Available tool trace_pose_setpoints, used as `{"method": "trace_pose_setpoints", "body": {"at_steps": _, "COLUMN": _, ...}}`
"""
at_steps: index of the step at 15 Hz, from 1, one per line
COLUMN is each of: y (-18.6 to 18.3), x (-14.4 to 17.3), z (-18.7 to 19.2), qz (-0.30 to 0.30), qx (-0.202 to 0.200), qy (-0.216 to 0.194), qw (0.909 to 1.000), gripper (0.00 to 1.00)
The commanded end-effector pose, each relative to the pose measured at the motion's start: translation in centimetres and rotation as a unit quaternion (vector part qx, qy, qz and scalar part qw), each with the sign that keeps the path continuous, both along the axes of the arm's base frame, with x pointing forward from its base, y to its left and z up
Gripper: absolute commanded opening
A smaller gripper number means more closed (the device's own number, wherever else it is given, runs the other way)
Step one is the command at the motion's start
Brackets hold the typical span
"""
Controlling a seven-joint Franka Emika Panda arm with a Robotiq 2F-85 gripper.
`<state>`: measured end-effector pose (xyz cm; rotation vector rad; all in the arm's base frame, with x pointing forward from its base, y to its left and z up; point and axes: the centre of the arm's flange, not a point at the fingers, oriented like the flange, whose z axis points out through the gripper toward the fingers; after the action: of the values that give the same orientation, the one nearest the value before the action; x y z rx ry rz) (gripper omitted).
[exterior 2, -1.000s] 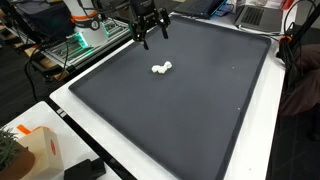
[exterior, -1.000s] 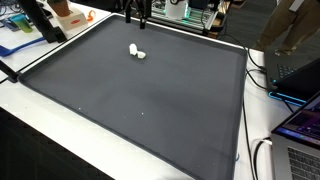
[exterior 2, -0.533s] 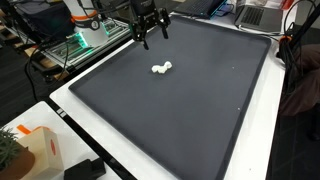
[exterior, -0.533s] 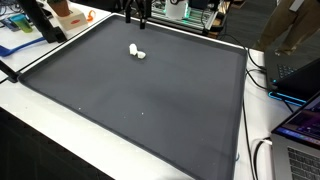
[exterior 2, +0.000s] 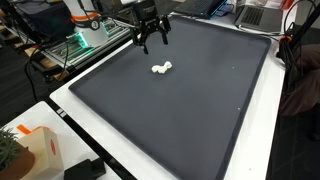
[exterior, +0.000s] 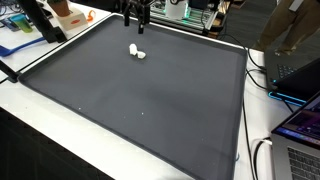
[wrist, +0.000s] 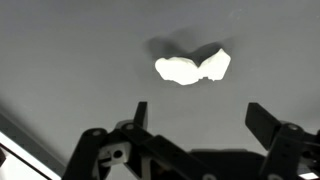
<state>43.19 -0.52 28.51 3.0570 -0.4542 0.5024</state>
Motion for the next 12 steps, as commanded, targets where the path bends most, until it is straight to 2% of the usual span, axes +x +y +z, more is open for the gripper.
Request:
{"method": "trace_pose_setpoints", "body": {"at_steps": 1, "y": 0.9, "x": 1.1, "z": -2.5, "qz": 0.002, "qx": -0.008, "qy": 0.013, "qw": 0.9999, "gripper": 1.0}}
{"method": "trace_pose_setpoints", "body": {"at_steps": 7, "y": 1.1, "x": 1.4, "z": -2.7, "qz": 0.007, "qx": -0.004, "qy": 0.027, "qw": 0.9996, "gripper": 1.0}}
{"method": "trace_pose_setpoints", "body": {"at_steps": 12, "y": 1.3, "x": 3.4, "z": -1.7, "qz": 0.009, "qx": -0.004, "qy": 0.041, "qw": 0.9991, "gripper": 1.0}}
